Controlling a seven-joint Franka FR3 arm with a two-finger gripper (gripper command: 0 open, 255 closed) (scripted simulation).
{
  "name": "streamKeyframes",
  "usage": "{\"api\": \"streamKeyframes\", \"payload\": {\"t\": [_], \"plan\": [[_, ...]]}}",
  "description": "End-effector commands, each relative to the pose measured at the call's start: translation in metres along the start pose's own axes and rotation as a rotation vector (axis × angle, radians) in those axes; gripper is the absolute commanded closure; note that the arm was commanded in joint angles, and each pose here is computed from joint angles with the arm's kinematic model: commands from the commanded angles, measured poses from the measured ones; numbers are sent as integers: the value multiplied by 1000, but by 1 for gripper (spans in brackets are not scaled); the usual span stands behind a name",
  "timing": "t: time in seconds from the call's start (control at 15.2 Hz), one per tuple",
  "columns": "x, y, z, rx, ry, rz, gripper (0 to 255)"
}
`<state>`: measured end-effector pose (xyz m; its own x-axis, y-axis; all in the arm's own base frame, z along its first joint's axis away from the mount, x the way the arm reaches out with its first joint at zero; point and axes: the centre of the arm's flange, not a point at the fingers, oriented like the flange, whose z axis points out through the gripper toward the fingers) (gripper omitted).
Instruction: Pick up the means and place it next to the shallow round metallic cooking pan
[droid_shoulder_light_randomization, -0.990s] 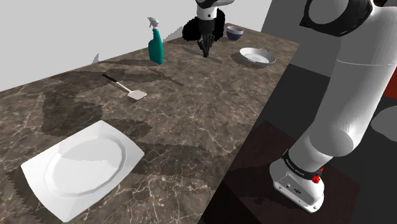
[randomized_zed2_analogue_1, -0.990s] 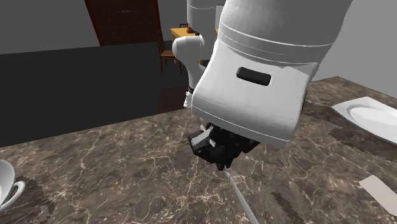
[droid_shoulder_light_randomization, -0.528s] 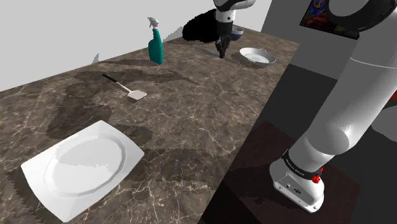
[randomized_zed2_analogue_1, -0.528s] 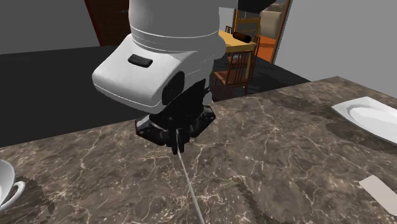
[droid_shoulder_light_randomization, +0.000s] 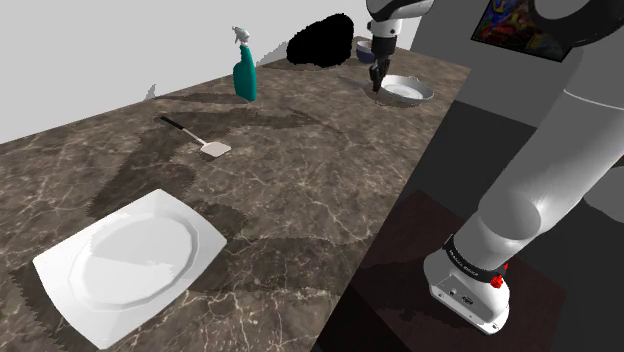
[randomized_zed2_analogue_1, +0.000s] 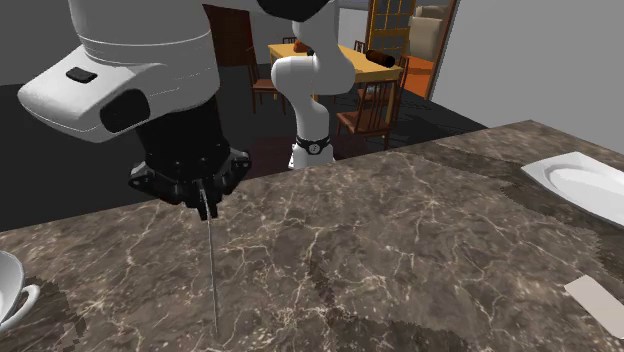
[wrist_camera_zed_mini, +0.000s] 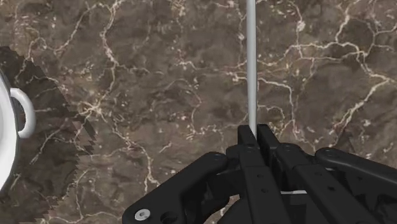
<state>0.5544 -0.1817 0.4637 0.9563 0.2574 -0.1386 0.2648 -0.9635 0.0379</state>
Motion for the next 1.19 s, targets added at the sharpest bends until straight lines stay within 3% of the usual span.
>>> {"api": "streamKeyframes", "payload": {"t": [0.0, 1.12], "plan": [[-18, 16, 3, 0, 0, -2, 255], [-161, 175, 35, 0, 0, -2, 255]]}}
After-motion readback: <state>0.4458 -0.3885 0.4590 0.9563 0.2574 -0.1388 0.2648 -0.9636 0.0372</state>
